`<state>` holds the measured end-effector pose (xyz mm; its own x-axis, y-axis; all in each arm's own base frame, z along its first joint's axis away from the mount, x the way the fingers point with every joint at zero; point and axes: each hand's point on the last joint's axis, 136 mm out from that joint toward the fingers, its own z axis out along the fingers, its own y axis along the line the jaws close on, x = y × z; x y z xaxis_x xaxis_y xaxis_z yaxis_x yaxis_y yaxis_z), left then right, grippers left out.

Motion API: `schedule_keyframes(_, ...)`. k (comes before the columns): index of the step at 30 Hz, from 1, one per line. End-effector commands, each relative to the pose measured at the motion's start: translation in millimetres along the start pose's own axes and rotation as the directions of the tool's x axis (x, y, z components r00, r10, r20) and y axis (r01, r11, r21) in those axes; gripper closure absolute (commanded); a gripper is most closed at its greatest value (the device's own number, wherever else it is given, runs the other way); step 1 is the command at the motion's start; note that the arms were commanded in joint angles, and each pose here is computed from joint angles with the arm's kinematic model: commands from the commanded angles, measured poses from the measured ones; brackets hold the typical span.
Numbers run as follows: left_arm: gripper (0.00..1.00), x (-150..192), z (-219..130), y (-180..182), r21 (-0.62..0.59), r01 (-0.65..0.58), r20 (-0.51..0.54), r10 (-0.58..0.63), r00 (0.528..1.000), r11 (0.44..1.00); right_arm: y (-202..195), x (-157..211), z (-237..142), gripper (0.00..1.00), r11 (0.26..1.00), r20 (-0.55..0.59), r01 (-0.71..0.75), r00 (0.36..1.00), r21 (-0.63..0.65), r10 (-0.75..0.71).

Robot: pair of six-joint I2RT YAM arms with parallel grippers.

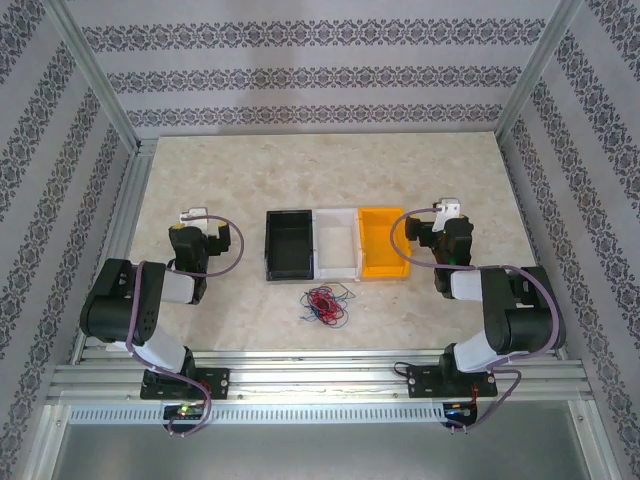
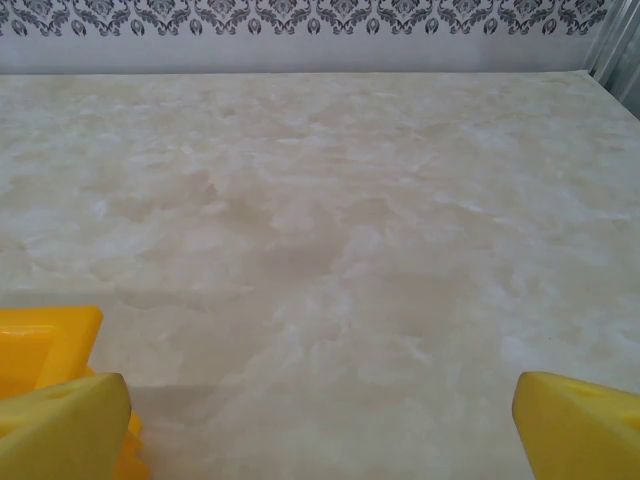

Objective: Untangle the cables

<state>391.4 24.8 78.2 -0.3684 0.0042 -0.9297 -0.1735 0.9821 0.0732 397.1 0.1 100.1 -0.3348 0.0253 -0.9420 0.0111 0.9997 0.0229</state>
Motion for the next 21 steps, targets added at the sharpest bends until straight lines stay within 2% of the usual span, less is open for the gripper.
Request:
schedule_keyframes(1, 0.01, -13.6, 0.1, 0.6, 0.007, 0.025, 0.054, -0.025, 0.998, 1.000, 3.8, -4.5, -0.7, 0.02, 1.000, 0.021, 0.006, 1.000, -0.017, -0.005)
schedule_keyframes(21, 0.01, -13.4, 0.1, 1.1, 0.006, 0.025, 0.053, -0.025, 0.998, 1.000, 2.8, -4.7, -0.5, 0.02, 1.000, 0.019, -0.008, 1.000, -0.024, 0.009)
